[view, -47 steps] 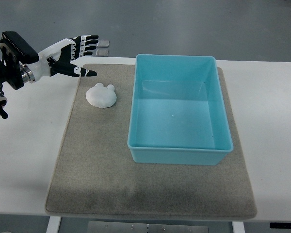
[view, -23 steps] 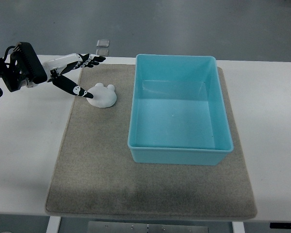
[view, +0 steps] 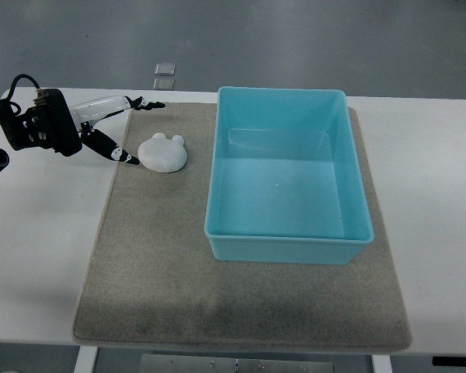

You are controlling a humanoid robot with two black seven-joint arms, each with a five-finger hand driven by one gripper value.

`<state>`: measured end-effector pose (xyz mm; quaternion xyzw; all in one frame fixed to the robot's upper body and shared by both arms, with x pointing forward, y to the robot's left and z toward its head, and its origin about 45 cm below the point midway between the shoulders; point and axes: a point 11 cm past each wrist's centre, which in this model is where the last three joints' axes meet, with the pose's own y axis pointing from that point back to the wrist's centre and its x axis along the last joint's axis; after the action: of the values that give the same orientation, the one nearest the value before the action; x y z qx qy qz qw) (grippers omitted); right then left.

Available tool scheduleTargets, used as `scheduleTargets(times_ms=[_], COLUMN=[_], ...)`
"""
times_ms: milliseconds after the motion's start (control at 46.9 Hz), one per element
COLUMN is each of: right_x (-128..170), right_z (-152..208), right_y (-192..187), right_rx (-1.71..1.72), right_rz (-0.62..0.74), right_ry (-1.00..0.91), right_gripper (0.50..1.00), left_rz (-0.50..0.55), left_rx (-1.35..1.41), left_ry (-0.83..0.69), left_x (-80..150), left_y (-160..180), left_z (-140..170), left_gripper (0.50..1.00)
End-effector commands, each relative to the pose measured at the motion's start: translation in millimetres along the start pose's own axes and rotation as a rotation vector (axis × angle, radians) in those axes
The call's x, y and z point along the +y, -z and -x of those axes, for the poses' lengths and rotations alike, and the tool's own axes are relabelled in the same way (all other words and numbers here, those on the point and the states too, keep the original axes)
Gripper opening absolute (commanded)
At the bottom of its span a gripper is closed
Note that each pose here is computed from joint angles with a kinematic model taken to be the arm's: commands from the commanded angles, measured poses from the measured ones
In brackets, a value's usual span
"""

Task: Place white toy into blue box with left hand
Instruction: 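Lower the left hand around the white toy and close the fingers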

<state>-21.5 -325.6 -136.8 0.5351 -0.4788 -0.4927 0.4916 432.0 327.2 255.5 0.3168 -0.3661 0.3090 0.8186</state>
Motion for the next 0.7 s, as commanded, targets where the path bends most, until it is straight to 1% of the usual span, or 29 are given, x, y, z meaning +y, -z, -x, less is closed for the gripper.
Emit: scheduleTargets(times_ms=[0,192,341,597,683], right_x=[0,0,0,0,0], right_z=[0,0,0,0,0], right_y=[0,0,0,0,0], right_rx=[0.0,0.0,0.0,0.0,0.0], right_rz=[0.0,0.0,0.0,0.0,0.0], right_ry=[0.0,0.0,0.0,0.0,0.0], right_gripper=[0.936,0.936,0.936,0.936,0.936], left_rz=[0.0,-0.006,-0.002,-0.007,-0.015], left_rx=[-0.005,-0.05,-0.085,-0.143,-0.169], left_ry=[0.014,0.033,0.021,0.017,0.009], left_x=[-3,-8,-13,-18,-21], left_y=[-1,1,-1,-1,1], left_z=[5,20,26,37,41], left_gripper=[0.941,0.941,0.93,0.853,0.81])
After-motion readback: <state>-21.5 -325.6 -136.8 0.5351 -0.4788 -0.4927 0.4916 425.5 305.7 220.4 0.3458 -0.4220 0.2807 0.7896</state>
